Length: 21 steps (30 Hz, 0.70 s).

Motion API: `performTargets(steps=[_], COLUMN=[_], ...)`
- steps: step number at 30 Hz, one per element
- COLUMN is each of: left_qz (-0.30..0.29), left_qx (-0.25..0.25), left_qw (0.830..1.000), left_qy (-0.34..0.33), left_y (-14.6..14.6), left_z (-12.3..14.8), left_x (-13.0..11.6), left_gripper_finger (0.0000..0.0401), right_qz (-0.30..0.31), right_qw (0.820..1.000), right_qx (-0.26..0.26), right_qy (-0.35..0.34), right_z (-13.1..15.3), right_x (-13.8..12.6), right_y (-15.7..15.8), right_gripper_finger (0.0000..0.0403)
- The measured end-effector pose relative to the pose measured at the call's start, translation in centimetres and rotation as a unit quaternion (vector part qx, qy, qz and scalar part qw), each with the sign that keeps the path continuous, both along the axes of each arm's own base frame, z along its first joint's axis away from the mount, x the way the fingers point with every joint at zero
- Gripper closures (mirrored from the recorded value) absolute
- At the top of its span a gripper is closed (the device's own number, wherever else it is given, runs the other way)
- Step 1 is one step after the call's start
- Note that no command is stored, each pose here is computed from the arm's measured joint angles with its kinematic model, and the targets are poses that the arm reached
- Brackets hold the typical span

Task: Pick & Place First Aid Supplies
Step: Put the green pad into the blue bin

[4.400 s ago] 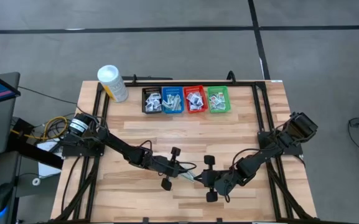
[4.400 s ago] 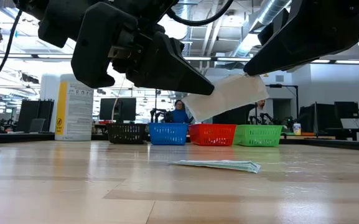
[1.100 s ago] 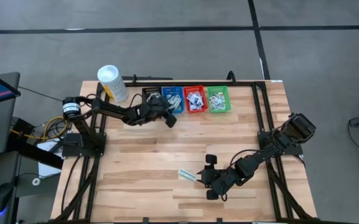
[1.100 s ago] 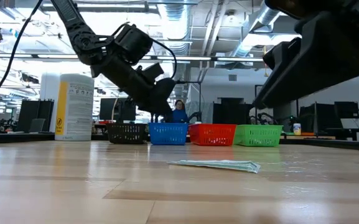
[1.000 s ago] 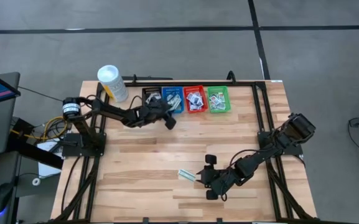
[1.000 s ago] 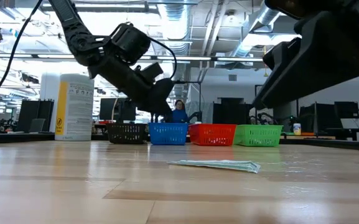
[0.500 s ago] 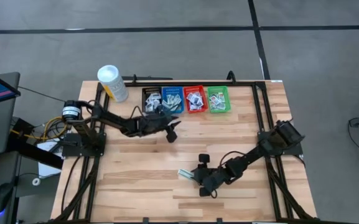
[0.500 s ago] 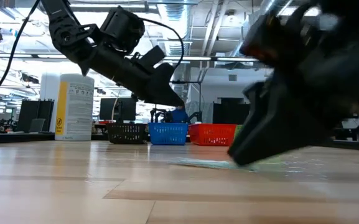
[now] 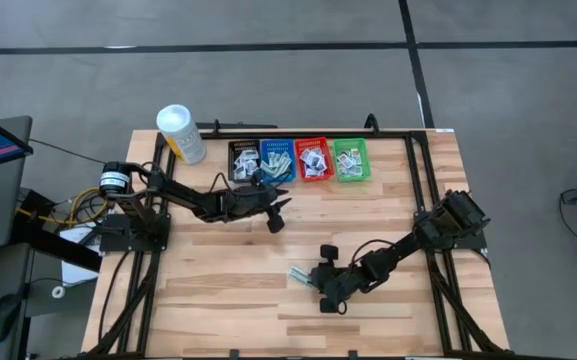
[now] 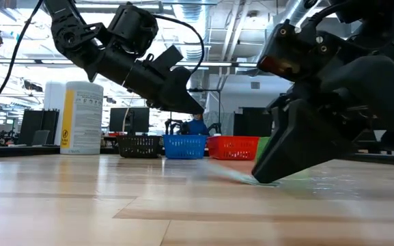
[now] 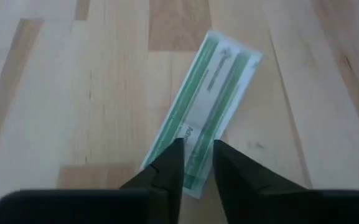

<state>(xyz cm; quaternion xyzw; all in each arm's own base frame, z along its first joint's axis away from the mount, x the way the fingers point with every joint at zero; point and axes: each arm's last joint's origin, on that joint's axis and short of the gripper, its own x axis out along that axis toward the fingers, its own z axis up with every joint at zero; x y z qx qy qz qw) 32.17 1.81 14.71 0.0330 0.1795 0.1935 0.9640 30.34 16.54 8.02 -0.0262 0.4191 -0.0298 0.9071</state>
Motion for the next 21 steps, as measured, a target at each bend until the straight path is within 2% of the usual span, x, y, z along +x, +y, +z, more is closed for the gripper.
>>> performTargets(steps=[7, 14, 21], left_qz=[0.0, 0.0, -0.025], left_qx=[-0.001, -0.001, -0.02], left_qw=[1.0, 1.0, 0.999], left_qy=[0.001, 0.0, -0.005], left_y=[0.0, 0.0, -0.2], left_z=[0.0, 0.0, 0.0], left_x=[0.0, 0.0, 0.1], left_gripper_finger=[0.0289, 0.0289, 0.0289], right_qz=[-0.009, -0.029, -0.04], right_qw=[1.0, 0.998, 0.997], right_qx=[-0.01, -0.039, -0.069], right_qy=[0.024, 0.035, 0.016], right_z=[-0.3, 0.1, 2.8], right_x=[-0.3, -0.9, -2.5], right_y=[-0.4, -0.8, -0.3], right_gripper_finger=[0.0395, 0.04, 0.0402])
